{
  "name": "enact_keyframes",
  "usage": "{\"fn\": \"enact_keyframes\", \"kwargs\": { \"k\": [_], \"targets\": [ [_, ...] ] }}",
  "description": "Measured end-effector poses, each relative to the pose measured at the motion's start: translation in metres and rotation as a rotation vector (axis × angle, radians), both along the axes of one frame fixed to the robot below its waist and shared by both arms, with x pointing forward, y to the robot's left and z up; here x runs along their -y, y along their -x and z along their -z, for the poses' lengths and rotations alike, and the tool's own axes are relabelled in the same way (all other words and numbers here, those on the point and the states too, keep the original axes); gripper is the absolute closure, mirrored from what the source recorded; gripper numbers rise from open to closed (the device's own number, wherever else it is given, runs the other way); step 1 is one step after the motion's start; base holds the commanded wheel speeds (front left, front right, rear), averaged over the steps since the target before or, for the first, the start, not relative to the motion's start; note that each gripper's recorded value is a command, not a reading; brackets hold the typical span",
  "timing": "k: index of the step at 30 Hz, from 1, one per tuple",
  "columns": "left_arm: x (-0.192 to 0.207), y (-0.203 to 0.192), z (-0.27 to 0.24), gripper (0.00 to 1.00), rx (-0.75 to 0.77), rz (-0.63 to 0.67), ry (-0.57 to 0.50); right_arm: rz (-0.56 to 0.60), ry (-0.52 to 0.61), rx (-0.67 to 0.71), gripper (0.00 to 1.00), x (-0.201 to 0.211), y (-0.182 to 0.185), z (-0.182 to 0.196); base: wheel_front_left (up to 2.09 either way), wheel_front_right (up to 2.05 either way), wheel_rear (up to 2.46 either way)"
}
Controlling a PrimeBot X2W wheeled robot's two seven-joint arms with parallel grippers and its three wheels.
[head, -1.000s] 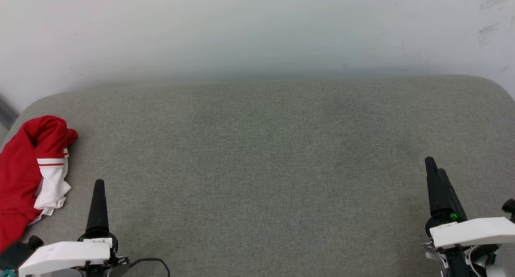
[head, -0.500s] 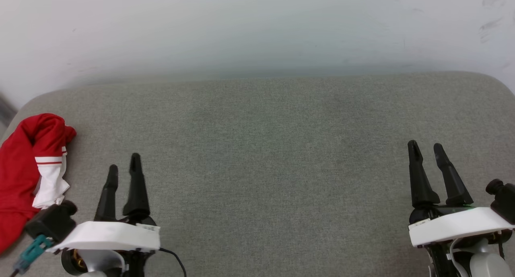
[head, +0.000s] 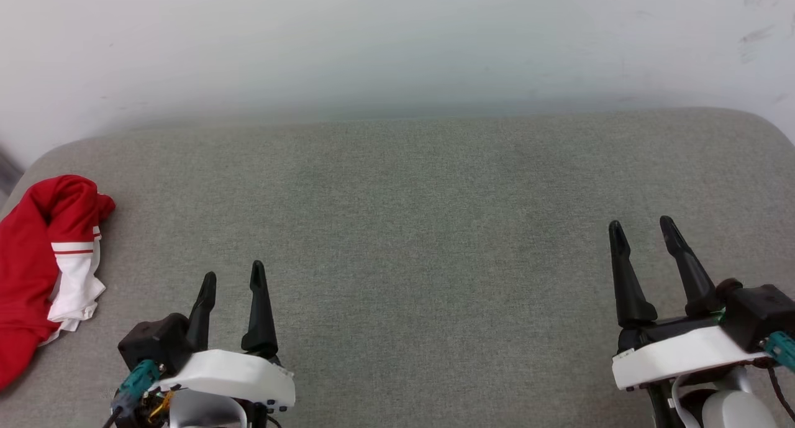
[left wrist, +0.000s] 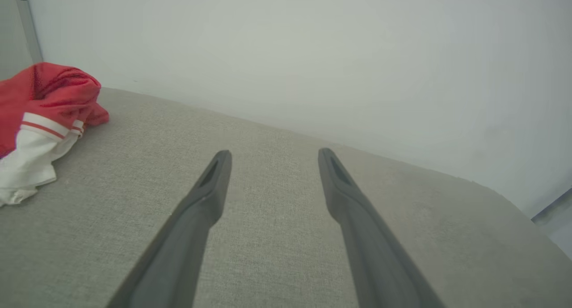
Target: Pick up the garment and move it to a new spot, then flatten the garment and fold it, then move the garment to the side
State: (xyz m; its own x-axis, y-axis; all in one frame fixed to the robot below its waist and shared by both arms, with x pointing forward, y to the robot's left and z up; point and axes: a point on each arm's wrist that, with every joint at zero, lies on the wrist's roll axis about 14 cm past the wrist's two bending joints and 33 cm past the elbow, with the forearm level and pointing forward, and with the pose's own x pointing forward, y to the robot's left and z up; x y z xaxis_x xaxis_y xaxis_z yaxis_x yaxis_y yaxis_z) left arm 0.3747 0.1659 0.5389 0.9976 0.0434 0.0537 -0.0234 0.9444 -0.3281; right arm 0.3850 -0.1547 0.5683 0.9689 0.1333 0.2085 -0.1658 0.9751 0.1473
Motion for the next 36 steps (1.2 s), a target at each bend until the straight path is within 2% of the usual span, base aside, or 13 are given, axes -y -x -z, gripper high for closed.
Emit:
{"fn": "enact_keyframes", "kwargs": {
  "k": [12, 15, 21, 26, 32, 36],
  "targets": [
    [0.026, 0.006, -0.021, 0.00, 0.098, 0.025, -0.245, 0.006, 0.145, 0.029, 0.00, -0.005, 0.002, 0.000, 0.00, 0.00, 0.00],
    [0.030, 0.007, -0.021, 0.00, 0.104, 0.030, -0.269, 0.008, 0.163, 0.034, 0.00, -0.005, 0.002, 0.001, 0.00, 0.00, 0.00],
    [0.036, 0.009, -0.017, 0.00, 0.100, 0.055, -0.266, 0.014, 0.204, 0.029, 0.00, -0.004, 0.003, 0.005, 0.00, 0.00, 0.00],
    [0.035, 0.008, -0.017, 0.00, 0.112, 0.062, -0.258, 0.014, 0.194, 0.027, 0.00, -0.004, 0.003, 0.008, 0.00, 0.00, 0.00],
    [0.024, 0.008, -0.019, 0.00, 0.129, 0.040, -0.223, 0.029, 0.077, 0.004, 0.00, 0.005, 0.005, 0.014, 0.00, 0.00, 0.00],
    [0.020, 0.009, -0.020, 0.00, 0.144, 0.045, -0.227, 0.025, 0.066, 0.000, 0.00, 0.003, 0.005, 0.017, 0.00, 0.00, 0.00]
  ]
}}
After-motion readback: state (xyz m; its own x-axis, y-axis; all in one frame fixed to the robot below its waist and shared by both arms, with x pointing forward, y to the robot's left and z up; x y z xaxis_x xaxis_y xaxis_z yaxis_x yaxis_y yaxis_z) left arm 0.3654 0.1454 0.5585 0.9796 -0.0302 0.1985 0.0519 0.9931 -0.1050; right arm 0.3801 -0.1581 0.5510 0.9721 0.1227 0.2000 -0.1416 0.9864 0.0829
